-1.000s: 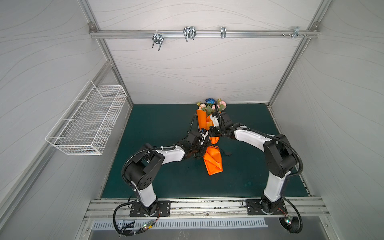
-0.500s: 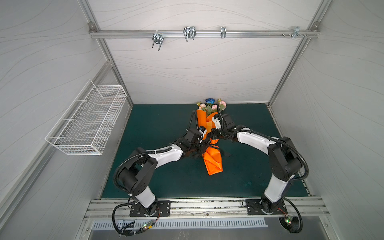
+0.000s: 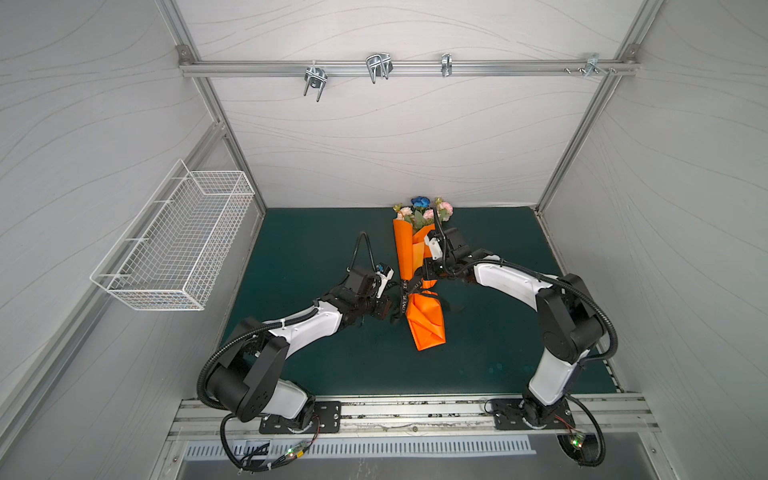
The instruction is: Tie the bouquet of fake flowers
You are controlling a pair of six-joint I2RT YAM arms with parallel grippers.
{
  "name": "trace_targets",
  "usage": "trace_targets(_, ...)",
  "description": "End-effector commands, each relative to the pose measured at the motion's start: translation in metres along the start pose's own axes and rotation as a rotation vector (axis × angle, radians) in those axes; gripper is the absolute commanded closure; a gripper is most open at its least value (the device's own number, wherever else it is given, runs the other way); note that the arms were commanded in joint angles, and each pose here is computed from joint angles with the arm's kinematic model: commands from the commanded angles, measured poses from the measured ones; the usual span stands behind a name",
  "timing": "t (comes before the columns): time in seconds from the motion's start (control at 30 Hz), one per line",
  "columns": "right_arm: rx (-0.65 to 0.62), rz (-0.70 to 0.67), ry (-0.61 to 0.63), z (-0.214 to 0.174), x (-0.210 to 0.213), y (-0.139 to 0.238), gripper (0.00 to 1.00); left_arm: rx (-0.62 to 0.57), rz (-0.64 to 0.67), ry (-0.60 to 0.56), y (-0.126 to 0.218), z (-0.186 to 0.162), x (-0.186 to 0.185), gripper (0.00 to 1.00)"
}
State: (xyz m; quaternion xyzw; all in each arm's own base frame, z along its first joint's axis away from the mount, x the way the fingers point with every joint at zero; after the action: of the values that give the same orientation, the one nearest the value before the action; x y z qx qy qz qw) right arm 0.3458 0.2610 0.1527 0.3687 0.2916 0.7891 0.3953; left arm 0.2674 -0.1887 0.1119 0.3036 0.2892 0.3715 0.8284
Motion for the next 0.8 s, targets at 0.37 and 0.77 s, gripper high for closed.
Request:
trace_targets(0.37, -0.027, 0.036, 0.007, 0.011, 0.008, 0.015, 0.99, 0.014, -0.019, -0.124, -0.019, -0.004, -0.029, 0.63)
trace_targets(0.77, -0.025, 0.044, 0.000, 0.009, 0.008, 0.014, 0.99, 0.066, 0.014, -0.221, -0.032, -0.005, -0.040, 0.61)
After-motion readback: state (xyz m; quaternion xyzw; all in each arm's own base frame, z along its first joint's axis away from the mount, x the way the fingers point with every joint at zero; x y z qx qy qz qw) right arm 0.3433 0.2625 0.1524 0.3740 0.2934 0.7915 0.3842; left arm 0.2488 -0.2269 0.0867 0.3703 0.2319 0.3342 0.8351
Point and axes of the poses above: each gripper's point midway between its finger pads, its own y axis back along the fingers, its own x axis along the line the jaws close on, z = x × y, the point moved 6 cm from there along y, back along the fingers
